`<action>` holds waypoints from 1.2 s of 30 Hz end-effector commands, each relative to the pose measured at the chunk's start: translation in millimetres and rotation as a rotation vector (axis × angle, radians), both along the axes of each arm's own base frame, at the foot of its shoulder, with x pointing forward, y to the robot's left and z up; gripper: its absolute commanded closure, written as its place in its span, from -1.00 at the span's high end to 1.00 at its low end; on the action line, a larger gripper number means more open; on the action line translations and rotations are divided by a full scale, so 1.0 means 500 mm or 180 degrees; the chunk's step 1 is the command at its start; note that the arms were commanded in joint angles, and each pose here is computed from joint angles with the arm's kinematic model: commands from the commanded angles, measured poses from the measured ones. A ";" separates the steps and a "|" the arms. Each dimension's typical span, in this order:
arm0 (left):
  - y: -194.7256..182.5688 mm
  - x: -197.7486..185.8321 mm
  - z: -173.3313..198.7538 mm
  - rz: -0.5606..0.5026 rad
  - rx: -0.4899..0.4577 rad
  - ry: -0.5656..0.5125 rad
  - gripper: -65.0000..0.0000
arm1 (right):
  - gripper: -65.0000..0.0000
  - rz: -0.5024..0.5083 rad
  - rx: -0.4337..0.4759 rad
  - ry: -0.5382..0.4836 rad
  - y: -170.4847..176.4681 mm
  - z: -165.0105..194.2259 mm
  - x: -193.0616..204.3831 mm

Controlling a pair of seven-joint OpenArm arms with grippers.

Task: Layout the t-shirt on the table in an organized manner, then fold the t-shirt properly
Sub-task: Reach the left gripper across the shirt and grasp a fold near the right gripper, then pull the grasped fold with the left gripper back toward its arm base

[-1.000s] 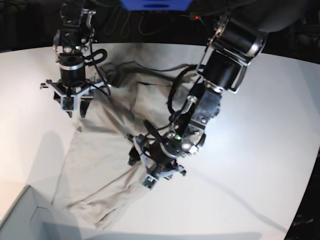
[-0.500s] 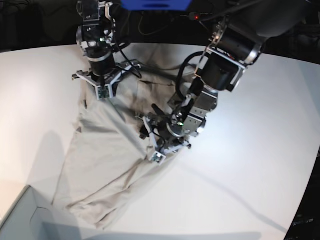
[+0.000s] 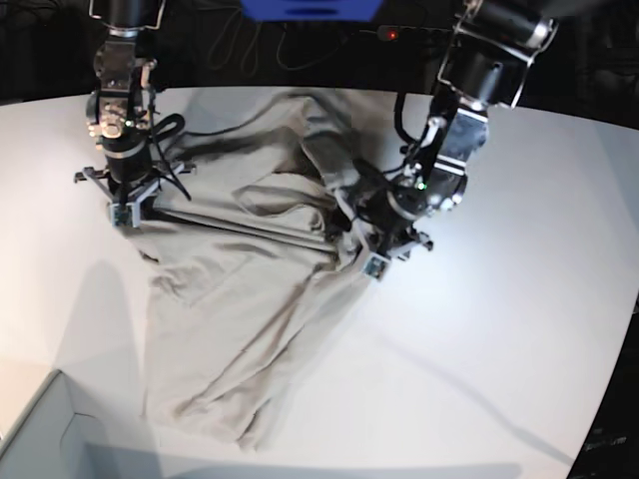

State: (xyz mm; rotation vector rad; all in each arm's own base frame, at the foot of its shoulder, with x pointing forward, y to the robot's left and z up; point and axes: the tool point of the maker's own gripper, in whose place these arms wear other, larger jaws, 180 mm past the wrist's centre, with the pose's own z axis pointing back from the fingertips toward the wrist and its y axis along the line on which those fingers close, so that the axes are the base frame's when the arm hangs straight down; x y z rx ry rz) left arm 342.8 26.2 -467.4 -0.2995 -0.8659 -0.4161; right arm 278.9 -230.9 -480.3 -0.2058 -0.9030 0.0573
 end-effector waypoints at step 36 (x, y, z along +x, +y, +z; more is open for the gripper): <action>-0.279 0.256 0.197 -0.0435 -0.0247 -0.0703 0.02 | -1.00 -0.0242 -0.0014 -0.0418 0.071 0.138 -0.043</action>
